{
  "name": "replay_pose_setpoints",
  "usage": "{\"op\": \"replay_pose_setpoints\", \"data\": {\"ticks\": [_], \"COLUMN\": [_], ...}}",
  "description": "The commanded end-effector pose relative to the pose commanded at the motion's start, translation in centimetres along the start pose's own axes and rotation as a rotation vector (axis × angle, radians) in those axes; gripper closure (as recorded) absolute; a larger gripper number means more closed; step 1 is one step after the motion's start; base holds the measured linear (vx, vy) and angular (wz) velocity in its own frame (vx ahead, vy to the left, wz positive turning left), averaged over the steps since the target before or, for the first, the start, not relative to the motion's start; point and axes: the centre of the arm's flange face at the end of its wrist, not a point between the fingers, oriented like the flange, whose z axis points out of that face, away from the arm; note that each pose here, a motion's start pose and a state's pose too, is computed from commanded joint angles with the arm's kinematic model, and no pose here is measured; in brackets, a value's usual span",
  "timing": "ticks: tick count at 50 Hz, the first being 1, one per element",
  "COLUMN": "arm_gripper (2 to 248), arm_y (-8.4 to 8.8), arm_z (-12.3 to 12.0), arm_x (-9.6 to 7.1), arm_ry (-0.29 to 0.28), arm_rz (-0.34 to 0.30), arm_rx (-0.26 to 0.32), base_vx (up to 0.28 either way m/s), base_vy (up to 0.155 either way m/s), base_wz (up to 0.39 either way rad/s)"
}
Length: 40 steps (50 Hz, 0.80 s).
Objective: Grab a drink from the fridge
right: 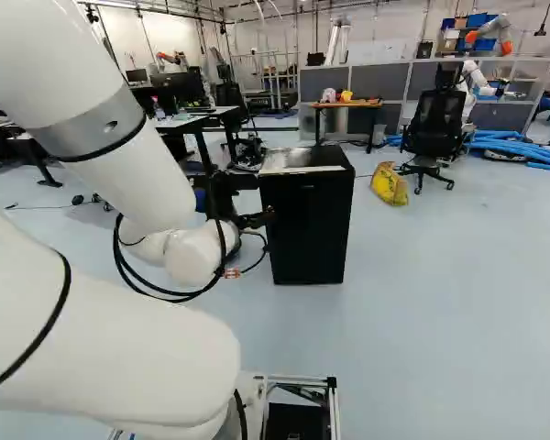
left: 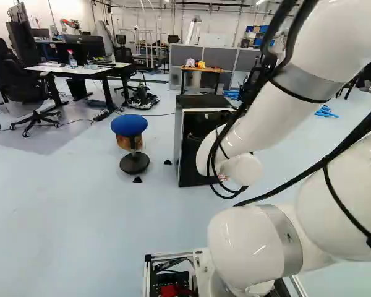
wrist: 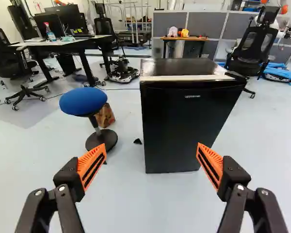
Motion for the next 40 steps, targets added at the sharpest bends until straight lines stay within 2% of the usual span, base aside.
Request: {"op": "replay_pose_setpoints", "data": {"ticks": [40], "arm_gripper": [3], "arm_y": [0.00], "arm_z": [0.00], "arm_x": [0.00], "arm_ry": [0.000], "arm_rz": [0.000], "arm_rx": [0.000], "base_vx": [0.152], "base_vy": [0.045], "base_wz": [-0.018]}}
